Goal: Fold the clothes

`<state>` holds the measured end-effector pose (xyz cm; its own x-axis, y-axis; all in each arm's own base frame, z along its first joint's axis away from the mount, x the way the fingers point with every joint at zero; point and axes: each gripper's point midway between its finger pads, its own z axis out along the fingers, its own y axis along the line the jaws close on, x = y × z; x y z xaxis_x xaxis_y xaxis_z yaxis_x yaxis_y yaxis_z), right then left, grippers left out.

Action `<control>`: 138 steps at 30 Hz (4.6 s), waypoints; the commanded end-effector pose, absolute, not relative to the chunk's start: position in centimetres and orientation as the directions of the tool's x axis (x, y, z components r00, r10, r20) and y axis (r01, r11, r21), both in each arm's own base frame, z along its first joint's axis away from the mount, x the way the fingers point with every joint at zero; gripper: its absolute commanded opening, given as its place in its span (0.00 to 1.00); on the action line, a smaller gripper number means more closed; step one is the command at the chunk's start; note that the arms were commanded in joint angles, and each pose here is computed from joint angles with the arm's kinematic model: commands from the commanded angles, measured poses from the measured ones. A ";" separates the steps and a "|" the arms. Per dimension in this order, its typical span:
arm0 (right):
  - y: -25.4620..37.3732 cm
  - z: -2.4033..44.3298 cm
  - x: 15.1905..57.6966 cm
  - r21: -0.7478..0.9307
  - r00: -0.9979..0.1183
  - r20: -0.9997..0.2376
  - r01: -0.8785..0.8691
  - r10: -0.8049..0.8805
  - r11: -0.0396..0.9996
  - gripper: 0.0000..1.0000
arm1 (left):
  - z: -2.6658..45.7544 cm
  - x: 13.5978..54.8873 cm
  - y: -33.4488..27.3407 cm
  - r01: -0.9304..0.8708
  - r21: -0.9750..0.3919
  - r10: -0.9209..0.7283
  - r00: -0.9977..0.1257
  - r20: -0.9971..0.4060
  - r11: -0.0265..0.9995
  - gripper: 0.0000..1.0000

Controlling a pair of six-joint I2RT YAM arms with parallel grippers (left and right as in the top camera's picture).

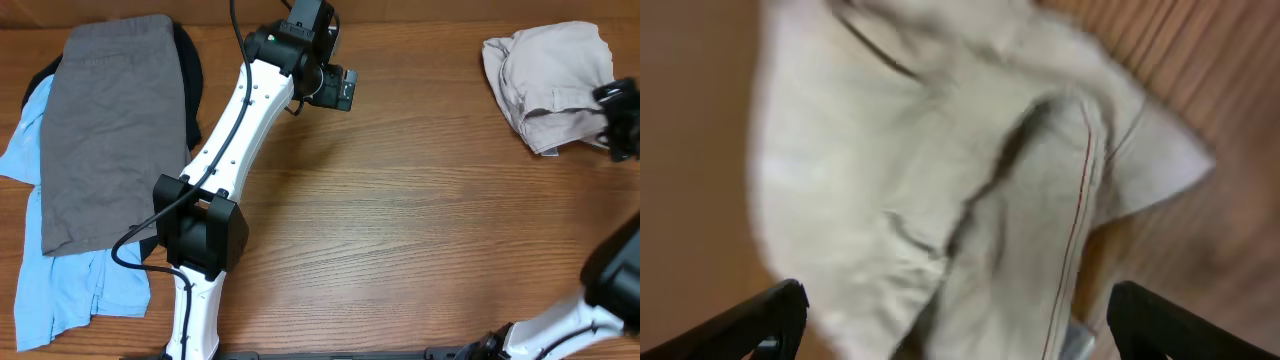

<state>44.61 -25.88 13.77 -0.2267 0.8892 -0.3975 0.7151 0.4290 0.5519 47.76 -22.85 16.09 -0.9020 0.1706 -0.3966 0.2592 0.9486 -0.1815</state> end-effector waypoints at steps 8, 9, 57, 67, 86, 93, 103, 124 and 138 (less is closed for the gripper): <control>-17.4 28.8 40.4 0.572 -0.400 -0.577 0.424 0.712 0.702 1.00 | 18.0 48.5 -21.9 0.237 -0.128 0.156 -0.878 -0.452 0.963 1.00; -16.0 29.5 40.1 0.568 -0.432 -0.592 0.377 0.681 0.732 1.00 | 18.0 48.6 -21.8 0.234 -0.119 0.157 -0.877 -0.453 0.965 1.00; 3.3 23.7 26.5 0.203 -0.062 -0.979 -0.217 0.194 0.955 1.00 | 18.0 48.6 -21.8 0.235 -0.119 0.157 -0.877 -0.453 0.965 1.00; 2.0 18.6 25.0 0.193 -0.001 -0.981 -0.144 0.195 0.971 1.00 | 18.0 48.6 -21.8 0.235 -0.119 0.157 -0.877 -0.453 0.965 1.00; 0.7 17.2 24.6 0.200 -0.025 -0.980 -0.059 0.199 0.978 1.00 | 18.0 48.6 -21.8 0.235 -0.119 0.157 -0.877 -0.453 0.965 1.00; 0.7 17.2 24.6 0.200 -0.026 -0.980 -0.058 0.199 0.978 1.00 | 18.0 48.6 -21.8 0.235 -0.119 0.157 -0.877 -0.453 0.965 1.00; 0.7 17.2 24.6 0.200 -0.026 -0.980 -0.058 0.199 0.978 1.00 | 18.0 48.6 -21.8 0.235 -0.119 0.157 -0.877 -0.453 0.965 1.00; 0.7 17.2 24.6 0.200 -0.026 -0.980 -0.058 0.199 0.978 1.00 | 27.7 47.1 -19.0 0.445 0.025 0.298 -0.554 -0.777 0.895 1.00; 0.7 17.2 24.6 0.200 -0.026 -0.980 -0.058 0.199 0.978 1.00 | 24.2 35.3 -5.0 0.188 -0.102 -0.003 -0.465 -0.885 0.977 1.00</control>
